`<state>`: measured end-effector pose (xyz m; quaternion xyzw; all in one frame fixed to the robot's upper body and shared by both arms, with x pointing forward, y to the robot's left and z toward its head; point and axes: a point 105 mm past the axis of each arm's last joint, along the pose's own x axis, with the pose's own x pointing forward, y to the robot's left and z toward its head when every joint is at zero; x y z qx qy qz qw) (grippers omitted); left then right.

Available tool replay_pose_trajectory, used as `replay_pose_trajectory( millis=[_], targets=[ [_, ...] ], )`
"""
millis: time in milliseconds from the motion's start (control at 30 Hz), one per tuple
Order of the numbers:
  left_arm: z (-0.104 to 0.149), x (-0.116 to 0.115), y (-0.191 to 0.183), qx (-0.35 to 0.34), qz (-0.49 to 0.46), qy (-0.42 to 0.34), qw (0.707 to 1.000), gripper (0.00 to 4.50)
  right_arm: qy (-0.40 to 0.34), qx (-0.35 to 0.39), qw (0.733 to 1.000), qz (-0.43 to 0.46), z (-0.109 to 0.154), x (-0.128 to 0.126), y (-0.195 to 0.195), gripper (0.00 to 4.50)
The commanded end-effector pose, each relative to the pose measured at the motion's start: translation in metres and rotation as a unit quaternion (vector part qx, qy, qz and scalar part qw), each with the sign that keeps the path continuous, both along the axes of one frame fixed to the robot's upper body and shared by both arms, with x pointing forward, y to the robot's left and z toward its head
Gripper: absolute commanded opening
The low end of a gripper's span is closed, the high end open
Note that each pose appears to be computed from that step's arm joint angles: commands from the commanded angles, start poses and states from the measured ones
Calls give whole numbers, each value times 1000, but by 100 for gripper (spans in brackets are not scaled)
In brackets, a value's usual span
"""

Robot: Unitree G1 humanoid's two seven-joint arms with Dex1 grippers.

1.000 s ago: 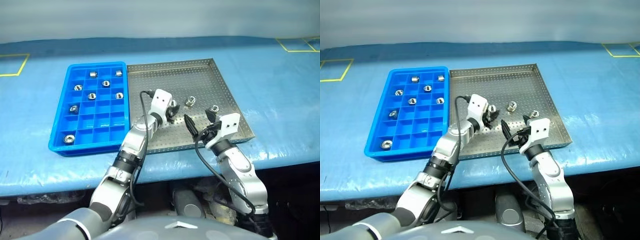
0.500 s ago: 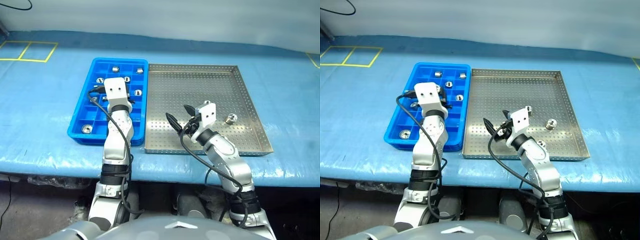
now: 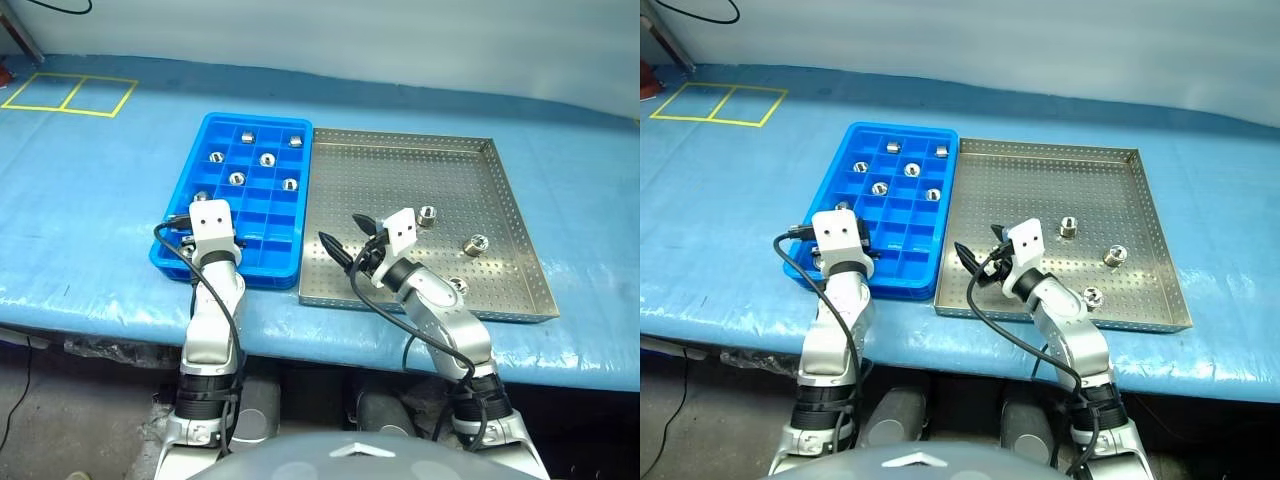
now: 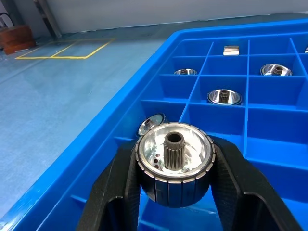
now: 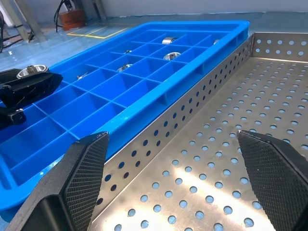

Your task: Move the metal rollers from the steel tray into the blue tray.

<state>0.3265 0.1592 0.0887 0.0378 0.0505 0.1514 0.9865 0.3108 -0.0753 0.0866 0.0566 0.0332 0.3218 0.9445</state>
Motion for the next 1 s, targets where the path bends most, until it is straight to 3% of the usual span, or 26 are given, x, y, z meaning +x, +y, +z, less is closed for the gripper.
replay_pose_trajectory(
  millis=[33, 200, 400, 667, 1000],
  targets=[
    [-9, -1, -24, -45, -47, 19, 998, 244, -20, 5, 1000, 6, 10, 1, 2, 450],
    [-2, 6, -31, -57, -89, 8, 994, 387, -24, 8, 1000, -1, 12, 2, -1, 450],
    [41, 8, -54, -58, -203, -95, 973, 387, -48, 45, 990, -122, 30, 21, -35, 450],
    [52, -2, -66, -77, -319, -135, 935, 387, -63, 56, 956, -279, 45, 44, -87, 450],
    [59, -33, -70, -32, -434, -154, 887, 387, 60, -16, 909, -413, 14, 70, -120, 450]
  ],
)
